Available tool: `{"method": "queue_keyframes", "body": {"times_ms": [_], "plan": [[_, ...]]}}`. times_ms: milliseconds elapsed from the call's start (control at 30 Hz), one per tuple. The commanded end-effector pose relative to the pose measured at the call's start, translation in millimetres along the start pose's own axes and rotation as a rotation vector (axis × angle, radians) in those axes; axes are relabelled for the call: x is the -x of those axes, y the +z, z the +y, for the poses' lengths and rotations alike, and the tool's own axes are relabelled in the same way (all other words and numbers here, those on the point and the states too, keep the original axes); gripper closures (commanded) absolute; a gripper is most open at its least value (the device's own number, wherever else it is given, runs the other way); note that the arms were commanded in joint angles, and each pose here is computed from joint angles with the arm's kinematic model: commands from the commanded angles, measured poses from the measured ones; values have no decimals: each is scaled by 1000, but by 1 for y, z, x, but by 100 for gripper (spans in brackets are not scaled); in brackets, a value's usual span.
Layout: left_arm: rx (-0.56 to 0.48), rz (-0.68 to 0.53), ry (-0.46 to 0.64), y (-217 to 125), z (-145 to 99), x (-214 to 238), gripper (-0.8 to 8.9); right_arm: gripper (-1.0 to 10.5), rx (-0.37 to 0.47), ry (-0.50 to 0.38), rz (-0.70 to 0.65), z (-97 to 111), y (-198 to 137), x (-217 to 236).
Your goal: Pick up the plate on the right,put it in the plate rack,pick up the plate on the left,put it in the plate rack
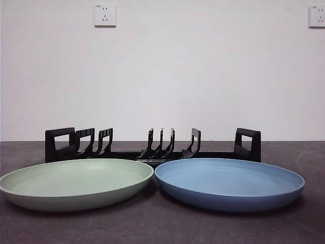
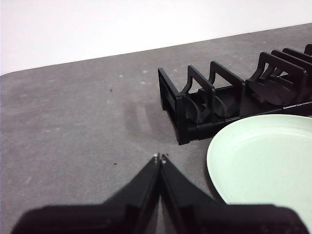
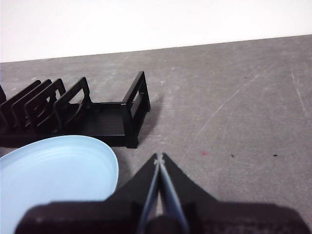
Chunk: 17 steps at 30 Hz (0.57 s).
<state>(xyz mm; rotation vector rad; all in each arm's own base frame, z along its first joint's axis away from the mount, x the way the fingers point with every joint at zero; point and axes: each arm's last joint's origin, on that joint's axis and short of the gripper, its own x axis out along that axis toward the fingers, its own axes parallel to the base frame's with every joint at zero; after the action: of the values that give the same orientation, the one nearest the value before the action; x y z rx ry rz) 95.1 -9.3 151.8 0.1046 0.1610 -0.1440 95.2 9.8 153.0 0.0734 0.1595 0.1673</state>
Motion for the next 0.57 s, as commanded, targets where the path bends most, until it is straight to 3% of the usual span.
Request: {"method": "queue_keyframes", "body": {"times_ms": [33, 267, 567], "plan": [[43, 8, -8, -4, 0, -1, 817, 945, -28, 2, 18, 0, -4, -1], [182, 8, -26, -4, -1, -1, 817, 946, -255, 2, 19, 0, -4, -1], [377, 29, -54, 6, -1, 2, 819, 957, -354, -5, 40, 1, 5, 2]]}}
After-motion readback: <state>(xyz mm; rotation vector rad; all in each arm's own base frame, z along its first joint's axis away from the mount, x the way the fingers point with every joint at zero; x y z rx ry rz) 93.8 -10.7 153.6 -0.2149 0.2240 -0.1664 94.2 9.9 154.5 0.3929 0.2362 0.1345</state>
